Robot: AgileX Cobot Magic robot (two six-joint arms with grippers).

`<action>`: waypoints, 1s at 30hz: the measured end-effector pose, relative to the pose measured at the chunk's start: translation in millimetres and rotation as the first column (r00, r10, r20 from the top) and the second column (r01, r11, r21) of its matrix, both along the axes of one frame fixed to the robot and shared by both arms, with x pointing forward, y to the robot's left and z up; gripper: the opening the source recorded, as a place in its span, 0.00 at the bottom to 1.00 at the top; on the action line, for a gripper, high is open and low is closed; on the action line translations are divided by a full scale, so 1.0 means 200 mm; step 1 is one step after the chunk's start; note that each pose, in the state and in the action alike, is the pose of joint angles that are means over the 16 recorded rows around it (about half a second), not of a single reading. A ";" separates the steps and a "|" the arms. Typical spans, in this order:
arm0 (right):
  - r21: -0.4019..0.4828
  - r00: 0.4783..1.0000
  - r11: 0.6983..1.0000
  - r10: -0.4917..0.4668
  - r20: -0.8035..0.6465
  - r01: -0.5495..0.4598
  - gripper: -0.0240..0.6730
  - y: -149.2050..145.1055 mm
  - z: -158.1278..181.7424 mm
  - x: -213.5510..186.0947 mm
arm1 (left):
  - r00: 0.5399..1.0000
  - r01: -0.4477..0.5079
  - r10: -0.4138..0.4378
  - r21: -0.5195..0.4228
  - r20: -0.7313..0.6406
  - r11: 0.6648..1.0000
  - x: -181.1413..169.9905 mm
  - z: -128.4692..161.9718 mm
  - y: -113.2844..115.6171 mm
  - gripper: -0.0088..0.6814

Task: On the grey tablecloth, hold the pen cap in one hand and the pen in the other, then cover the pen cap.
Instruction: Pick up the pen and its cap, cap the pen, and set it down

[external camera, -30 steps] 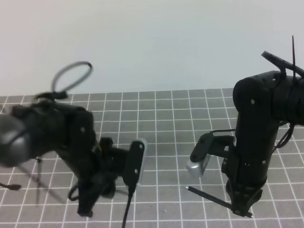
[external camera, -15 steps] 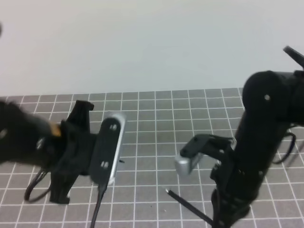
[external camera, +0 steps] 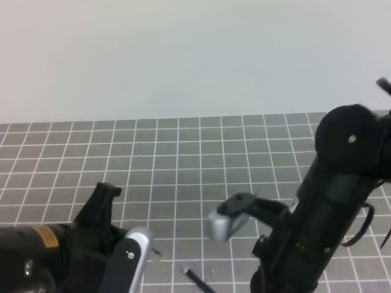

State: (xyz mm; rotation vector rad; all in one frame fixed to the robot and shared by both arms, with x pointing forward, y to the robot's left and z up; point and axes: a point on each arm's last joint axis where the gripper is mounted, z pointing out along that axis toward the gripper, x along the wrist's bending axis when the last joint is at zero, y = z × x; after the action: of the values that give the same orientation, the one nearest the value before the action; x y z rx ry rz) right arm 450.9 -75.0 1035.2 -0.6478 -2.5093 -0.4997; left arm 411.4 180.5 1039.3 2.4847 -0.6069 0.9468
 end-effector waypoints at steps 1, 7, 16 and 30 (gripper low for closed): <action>0.006 1.000 1.000 0.003 -0.005 -0.003 0.03 0.01 0.00 -0.01 | 1.000 0.005 -0.005 -0.002 0.006 1.000 -0.01 -0.01 0.00 0.08; 0.016 1.000 1.000 0.021 -0.017 -0.020 0.03 0.04 0.01 -0.04 | 0.999 0.026 -0.026 -0.020 0.036 0.999 -0.03 -0.02 -0.02 0.09; -0.005 1.000 1.000 0.016 -0.016 -0.016 0.03 0.05 0.00 -0.05 | 0.998 0.049 -0.048 -0.027 0.042 0.998 -0.05 -0.02 -0.05 0.10; -0.006 1.000 1.000 -0.006 0.021 0.006 0.03 0.05 0.00 -0.03 | 0.988 0.143 -0.141 -0.014 0.060 0.990 -0.10 -0.02 -0.11 0.09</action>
State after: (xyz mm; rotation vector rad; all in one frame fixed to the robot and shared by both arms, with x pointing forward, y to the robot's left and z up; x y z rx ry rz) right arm 444.1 -64.5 1034.5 -0.6558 -2.5295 -0.5041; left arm 391.7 159.4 1035.7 2.3689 -0.7797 0.9691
